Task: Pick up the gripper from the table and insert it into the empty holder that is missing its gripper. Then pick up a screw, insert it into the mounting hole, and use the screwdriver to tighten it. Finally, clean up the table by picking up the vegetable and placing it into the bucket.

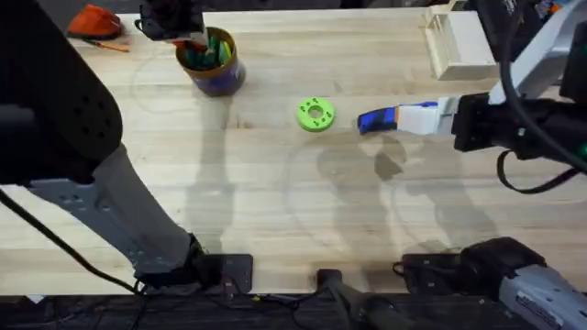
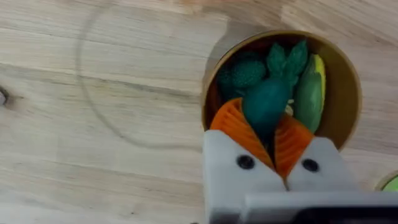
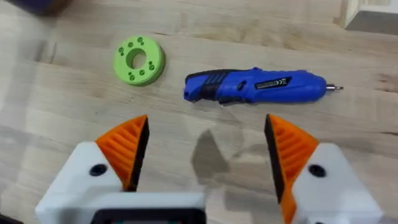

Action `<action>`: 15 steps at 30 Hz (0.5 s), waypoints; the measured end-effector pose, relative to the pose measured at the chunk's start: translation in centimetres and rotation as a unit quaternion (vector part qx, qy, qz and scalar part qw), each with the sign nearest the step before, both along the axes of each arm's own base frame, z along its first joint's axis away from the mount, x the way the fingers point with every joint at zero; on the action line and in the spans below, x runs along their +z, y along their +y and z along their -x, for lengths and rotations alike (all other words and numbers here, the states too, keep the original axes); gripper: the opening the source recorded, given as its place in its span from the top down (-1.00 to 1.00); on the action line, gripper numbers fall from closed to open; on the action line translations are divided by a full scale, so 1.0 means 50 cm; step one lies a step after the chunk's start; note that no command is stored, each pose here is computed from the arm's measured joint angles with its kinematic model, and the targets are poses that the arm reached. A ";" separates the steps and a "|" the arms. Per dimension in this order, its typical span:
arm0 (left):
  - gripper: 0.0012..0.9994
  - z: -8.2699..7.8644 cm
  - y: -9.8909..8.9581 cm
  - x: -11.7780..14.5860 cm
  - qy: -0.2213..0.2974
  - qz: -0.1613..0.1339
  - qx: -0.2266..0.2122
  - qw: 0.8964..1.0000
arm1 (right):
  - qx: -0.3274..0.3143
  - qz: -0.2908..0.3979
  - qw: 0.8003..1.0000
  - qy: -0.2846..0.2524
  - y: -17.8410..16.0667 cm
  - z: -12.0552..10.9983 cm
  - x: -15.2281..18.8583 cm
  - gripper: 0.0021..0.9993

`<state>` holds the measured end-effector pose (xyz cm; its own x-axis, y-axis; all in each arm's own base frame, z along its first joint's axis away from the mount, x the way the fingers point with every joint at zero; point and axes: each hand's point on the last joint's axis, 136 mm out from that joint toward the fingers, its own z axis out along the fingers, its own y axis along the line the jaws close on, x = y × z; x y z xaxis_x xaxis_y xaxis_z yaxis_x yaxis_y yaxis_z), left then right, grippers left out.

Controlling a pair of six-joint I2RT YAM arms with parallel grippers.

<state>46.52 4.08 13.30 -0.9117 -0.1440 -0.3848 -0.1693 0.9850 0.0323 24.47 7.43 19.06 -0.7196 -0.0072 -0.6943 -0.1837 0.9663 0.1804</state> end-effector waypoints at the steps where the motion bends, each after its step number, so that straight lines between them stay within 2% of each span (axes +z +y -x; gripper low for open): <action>1: 0.93 0.000 0.000 0.000 0.000 0.000 0.000 1.000 | 0.000 0.000 1.000 0.000 0.000 0.000 0.000 -0.99; 4: 0.91 0.000 0.000 0.000 0.000 0.000 0.000 1.000 | 0.000 0.000 1.000 0.000 0.000 0.000 0.000 -0.99; 5: 0.74 0.000 0.000 0.000 0.000 -0.001 -0.001 1.000 | 0.000 0.000 1.000 0.000 0.000 0.000 0.000 -0.99; 10: -0.85 0.000 0.000 0.000 0.000 0.000 0.001 1.000 | 0.000 0.000 1.000 0.000 0.000 0.000 0.000 -0.99; 12: -0.96 0.000 0.000 0.000 -0.001 0.001 0.003 1.000 | 0.000 0.000 1.000 0.000 0.000 0.000 0.000 -0.99; 15: -0.97 0.002 0.000 -0.001 0.002 0.001 0.003 1.000 | 0.000 0.000 1.000 0.000 0.000 0.000 0.000 -0.99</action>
<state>46.42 4.10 13.27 -0.9120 -0.1507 -0.3814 -0.1756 0.9840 0.0312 24.48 7.43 19.06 -0.7195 -0.0072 -0.6945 -0.1838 0.9663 0.1804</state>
